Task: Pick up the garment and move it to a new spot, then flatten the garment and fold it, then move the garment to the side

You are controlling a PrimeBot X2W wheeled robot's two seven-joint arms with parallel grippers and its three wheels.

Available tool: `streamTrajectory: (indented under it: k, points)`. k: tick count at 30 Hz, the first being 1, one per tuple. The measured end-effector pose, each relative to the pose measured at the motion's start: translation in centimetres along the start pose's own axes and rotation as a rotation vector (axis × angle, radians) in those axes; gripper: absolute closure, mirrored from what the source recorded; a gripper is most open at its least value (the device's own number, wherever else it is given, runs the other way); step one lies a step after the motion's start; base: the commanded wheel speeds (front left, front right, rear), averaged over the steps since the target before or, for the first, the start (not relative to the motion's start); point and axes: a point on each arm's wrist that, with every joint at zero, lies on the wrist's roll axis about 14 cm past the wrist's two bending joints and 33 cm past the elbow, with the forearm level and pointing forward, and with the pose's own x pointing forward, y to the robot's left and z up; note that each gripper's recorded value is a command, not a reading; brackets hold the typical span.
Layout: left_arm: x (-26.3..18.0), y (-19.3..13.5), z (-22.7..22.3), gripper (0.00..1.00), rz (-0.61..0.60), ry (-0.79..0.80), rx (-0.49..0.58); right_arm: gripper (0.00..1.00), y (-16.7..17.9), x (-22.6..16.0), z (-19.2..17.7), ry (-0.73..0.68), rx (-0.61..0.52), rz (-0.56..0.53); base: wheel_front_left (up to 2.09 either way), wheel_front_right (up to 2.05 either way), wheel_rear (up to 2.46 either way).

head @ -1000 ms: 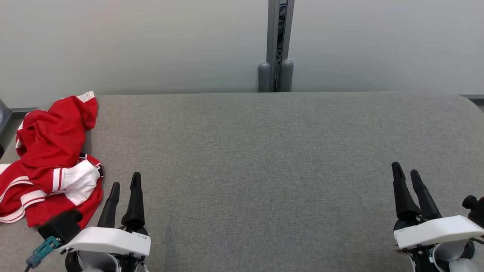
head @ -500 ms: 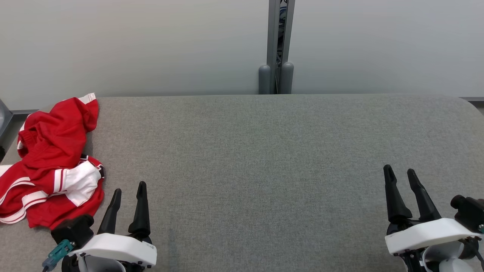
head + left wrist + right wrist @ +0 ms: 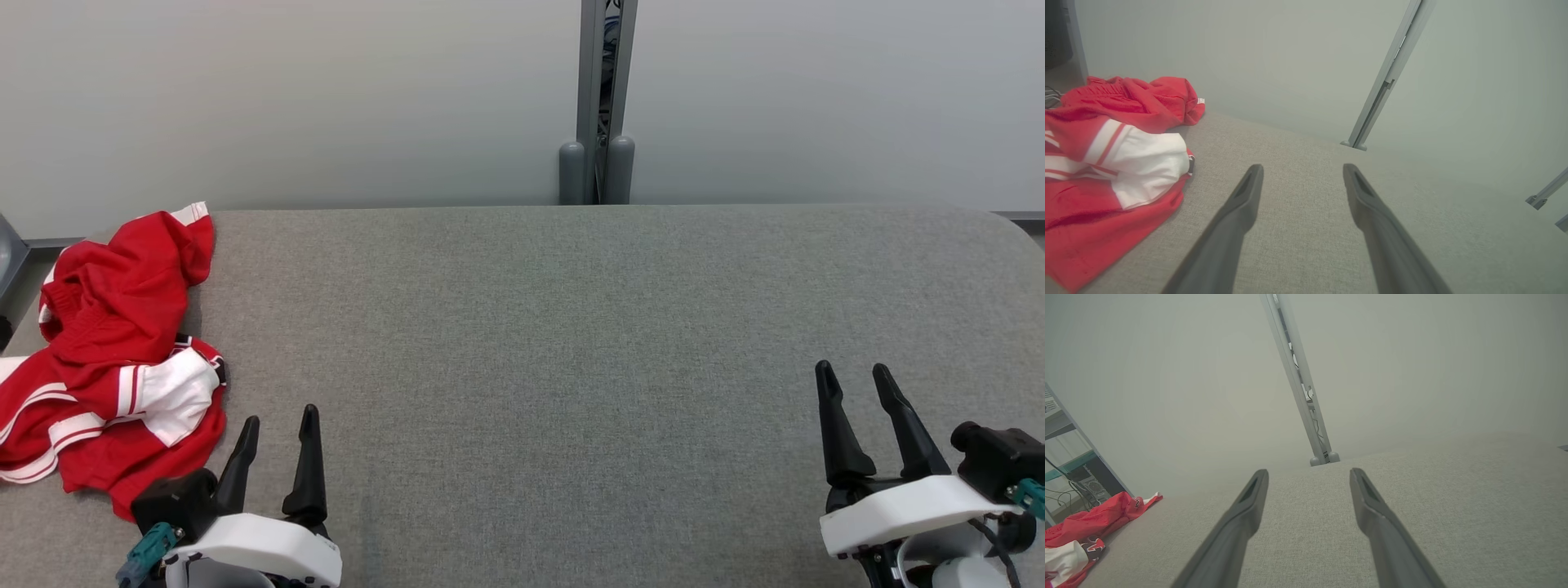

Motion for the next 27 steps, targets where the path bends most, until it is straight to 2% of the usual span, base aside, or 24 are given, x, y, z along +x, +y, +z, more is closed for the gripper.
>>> streamTrajectory:
  k: [13,27]
  points:
    - [-0.2,0.3,0.2,0.00,-0.003,-0.016,0.119,0.00,0.6,0.1,0.2,-0.014,-0.116,0.030,0.00,0.00,0.00]
    - [-0.4,0.2,0.5,0.00,-0.012,-0.031,0.197,0.00,1.4,0.0,0.5,-0.038,-0.221,0.067,0.00,0.00,0.00]
